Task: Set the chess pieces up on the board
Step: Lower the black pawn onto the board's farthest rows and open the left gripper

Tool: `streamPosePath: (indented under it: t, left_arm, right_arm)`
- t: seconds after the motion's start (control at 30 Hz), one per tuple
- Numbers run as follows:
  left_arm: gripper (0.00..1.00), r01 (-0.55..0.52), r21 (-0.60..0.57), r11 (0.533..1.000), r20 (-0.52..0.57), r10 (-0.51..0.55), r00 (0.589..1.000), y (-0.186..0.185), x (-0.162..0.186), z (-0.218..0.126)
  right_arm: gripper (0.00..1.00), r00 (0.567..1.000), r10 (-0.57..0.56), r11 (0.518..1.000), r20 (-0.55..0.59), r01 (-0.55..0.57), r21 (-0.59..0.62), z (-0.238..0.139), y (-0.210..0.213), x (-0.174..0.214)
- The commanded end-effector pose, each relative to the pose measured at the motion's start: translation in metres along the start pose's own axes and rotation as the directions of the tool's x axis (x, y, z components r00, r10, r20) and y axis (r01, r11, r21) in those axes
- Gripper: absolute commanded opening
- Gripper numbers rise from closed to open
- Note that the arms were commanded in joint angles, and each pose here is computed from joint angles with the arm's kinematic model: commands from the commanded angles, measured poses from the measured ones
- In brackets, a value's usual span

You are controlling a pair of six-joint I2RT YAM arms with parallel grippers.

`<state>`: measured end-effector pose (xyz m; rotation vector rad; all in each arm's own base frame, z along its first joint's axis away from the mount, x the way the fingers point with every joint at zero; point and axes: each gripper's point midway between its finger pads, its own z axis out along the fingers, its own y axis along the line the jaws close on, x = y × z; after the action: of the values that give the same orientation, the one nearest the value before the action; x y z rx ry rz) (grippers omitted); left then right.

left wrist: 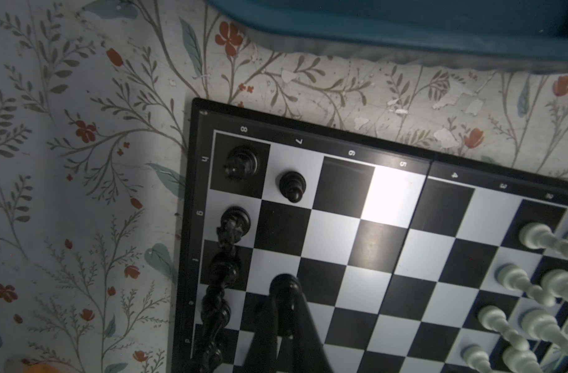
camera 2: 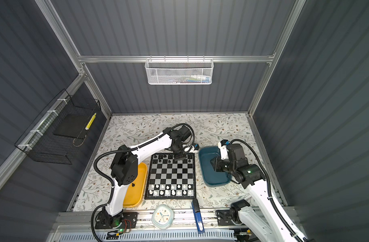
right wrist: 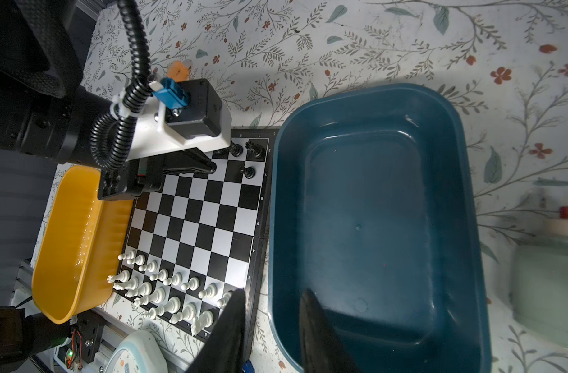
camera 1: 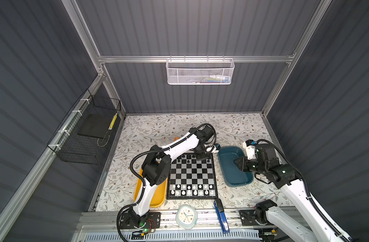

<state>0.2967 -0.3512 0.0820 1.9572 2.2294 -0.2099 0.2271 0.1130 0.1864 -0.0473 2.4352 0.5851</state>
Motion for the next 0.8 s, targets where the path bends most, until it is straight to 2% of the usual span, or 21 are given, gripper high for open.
streamPosePath:
  t: [0.0, 0.77]
  left_arm:
    - [0.09, 0.009, 0.023, 1.0, 0.006, -0.009, 1.0, -0.004, -0.005, 0.004]
    - [0.09, 0.006, 0.03, 1.0, 0.009, -0.007, 1.0, -0.002, -0.014, 0.028]
  right_arm:
    - [0.32, 1.0, 0.013, 1.0, -0.019, -0.013, 0.016, 0.001, -0.005, 0.006]
    - [0.32, 1.0, 0.011, 1.0, -0.021, -0.011, 0.02, 0.004, -0.007, 0.009]
